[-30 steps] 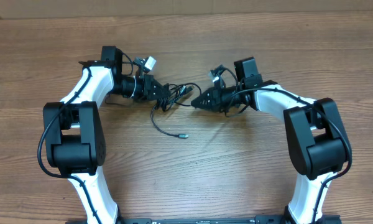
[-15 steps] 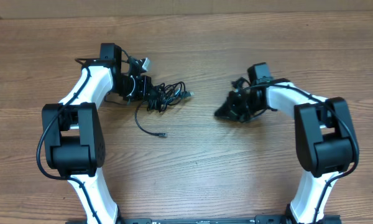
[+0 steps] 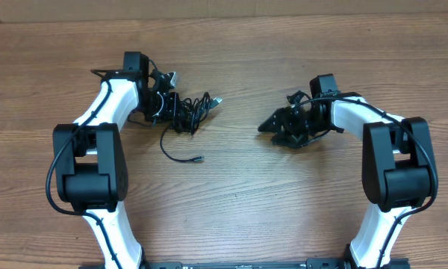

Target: Untangle cables

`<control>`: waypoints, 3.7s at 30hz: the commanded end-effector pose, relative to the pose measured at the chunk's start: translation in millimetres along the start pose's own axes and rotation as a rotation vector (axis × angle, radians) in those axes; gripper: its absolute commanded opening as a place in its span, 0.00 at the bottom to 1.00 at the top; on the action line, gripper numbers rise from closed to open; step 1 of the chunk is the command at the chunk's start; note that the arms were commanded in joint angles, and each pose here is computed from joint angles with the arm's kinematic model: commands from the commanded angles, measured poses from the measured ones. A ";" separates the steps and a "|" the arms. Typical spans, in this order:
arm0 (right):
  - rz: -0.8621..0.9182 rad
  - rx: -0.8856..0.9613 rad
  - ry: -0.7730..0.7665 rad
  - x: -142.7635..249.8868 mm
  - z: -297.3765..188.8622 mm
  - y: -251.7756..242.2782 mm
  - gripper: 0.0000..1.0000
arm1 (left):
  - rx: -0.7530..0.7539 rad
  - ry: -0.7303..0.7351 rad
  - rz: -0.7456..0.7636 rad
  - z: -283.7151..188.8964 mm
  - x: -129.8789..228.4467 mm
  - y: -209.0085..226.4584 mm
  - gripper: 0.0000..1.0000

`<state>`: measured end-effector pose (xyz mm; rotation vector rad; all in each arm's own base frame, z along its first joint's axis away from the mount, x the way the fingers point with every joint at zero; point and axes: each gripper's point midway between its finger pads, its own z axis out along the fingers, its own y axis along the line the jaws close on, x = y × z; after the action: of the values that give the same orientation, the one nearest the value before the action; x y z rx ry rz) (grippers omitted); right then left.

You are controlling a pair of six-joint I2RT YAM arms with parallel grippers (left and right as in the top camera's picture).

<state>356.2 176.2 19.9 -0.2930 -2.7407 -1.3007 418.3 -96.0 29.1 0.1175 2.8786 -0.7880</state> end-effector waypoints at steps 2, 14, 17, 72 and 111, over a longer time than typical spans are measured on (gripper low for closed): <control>-0.040 -0.010 0.011 2.1 5.4 3.9 0.79 | -0.028 0.029 -0.012 9.5 7.1 6.7 0.29; -0.083 -0.001 0.058 16.7 22.7 15.1 0.84 | 0.360 0.033 0.204 -15.3 14.1 -67.7 0.48; -0.103 0.002 0.074 22.3 29.7 19.7 0.85 | 0.351 0.043 0.209 -14.1 16.4 -69.9 0.53; -0.065 0.123 -0.001 12.3 45.9 14.7 0.86 | -0.381 0.171 0.328 30.7 39.3 -68.0 0.42; -0.048 0.218 -0.033 8.4 42.9 -2.5 0.90 | -0.161 0.115 0.223 32.6 26.5 -102.5 0.04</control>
<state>346.2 232.8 24.8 -0.1683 -2.7838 -1.2401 371.5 -172.8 18.5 0.5459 2.9956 -0.2223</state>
